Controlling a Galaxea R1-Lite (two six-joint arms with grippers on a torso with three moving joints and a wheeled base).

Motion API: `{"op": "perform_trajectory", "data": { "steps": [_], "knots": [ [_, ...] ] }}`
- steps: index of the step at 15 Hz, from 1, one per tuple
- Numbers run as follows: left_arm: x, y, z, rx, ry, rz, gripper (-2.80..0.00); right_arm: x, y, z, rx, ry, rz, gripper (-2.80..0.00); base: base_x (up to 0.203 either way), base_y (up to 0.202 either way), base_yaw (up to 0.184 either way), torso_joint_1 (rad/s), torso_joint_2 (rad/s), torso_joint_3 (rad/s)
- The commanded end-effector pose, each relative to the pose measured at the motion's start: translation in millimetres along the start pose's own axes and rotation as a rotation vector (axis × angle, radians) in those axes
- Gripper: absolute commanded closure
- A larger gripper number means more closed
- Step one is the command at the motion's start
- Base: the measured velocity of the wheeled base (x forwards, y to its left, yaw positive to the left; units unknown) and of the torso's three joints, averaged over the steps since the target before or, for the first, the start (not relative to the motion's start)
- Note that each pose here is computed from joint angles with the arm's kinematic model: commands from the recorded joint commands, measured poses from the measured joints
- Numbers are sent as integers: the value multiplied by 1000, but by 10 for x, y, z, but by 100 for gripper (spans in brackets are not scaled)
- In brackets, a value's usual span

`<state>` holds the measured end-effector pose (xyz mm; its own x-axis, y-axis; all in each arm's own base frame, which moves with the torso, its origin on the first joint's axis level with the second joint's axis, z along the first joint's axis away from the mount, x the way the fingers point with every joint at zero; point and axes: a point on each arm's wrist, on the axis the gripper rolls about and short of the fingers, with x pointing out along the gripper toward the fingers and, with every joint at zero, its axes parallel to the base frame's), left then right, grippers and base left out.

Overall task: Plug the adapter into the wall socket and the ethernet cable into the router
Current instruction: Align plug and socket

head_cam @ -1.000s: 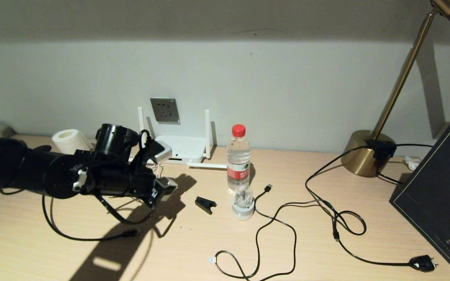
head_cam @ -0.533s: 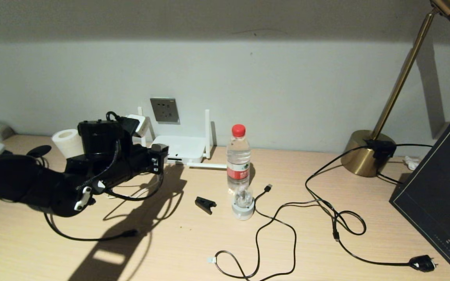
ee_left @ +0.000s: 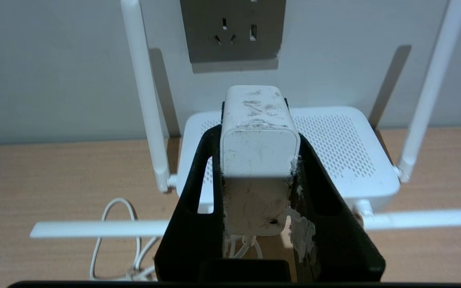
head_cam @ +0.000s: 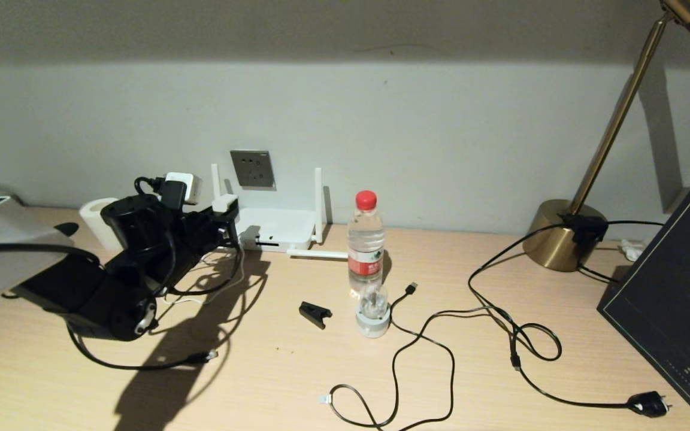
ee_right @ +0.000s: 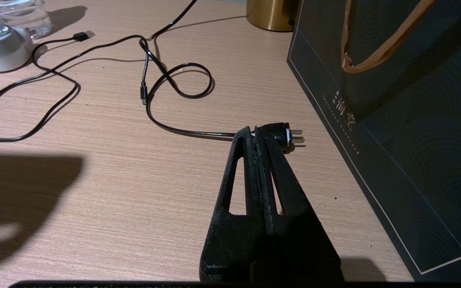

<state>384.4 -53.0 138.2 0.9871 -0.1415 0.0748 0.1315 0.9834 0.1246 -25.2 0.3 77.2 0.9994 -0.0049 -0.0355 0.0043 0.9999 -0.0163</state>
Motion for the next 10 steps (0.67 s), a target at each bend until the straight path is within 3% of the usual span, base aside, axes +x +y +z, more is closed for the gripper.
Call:
{"op": "perform_trajectory", "data": {
  "steps": [1, 10],
  "knots": [
    [133, -16, -200, 3, -2, 2, 0, 0, 0, 0, 0, 0, 0, 0, 0, 0, 0, 0, 0, 0],
    [481, -36, -109, 3, -119, 8, 0, 0, 0, 0, 0, 0, 0, 0, 0, 0, 0, 0, 0, 0]
  ]
}}
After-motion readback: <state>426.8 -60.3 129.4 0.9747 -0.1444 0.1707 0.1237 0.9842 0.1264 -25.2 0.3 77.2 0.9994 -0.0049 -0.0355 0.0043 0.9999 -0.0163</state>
